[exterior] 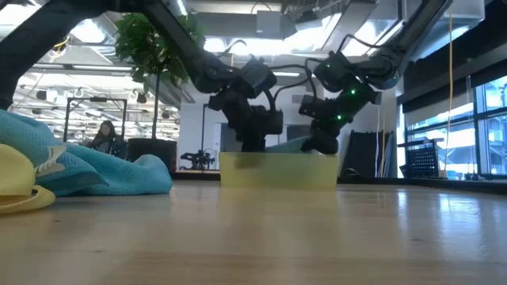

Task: Fold microfiber towels
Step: Put the folded left blue microfiber towel into the yellow bin

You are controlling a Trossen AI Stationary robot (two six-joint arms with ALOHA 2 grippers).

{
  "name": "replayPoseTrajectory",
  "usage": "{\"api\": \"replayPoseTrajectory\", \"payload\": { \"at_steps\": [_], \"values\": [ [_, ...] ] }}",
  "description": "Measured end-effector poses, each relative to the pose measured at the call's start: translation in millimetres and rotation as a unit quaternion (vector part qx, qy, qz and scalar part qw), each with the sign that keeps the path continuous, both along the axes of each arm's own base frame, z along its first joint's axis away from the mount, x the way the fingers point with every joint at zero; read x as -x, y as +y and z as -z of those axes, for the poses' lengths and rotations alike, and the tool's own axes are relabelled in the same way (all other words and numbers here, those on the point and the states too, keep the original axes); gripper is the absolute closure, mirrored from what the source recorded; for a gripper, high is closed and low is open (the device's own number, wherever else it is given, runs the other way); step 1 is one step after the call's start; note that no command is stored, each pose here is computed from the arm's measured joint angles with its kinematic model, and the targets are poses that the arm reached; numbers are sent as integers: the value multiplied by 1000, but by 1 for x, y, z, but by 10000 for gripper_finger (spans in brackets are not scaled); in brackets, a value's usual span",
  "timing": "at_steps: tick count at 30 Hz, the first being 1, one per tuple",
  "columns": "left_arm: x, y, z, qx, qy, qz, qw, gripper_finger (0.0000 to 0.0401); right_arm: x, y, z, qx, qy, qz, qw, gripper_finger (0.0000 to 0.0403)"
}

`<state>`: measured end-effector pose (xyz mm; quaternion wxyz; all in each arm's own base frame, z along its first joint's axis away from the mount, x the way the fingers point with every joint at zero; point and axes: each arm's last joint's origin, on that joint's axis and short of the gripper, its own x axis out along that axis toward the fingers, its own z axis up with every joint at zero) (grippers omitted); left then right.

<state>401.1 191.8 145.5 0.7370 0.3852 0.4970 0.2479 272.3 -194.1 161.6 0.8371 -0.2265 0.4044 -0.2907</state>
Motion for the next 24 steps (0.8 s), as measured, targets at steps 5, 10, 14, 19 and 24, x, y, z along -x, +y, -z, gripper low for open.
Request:
{"api": "replayPoseTrajectory", "payload": {
  "at_steps": [5, 10, 14, 19, 24],
  "values": [
    [-4, -11, 1, -5, 21, 26, 999, 401, 4, 6, 9, -20, 15, -11, 1000, 392],
    [-3, -15, -2, 7, 23, 38, 999, 401, 4, 9, 12, -39, 25, -26, 999, 392],
    [3, -14, -15, 70, -16, 53, 996, 395, 5, 10, 13, -48, 28, -33, 998, 392],
    [15, -7, -33, 168, -77, 61, 981, 371, 5, 11, 13, -56, 26, -44, 997, 392],
    [24, -7, -34, 254, -80, 72, 961, 338, 2, 11, 10, -91, 41, -66, 993, 392]
  ]
}}
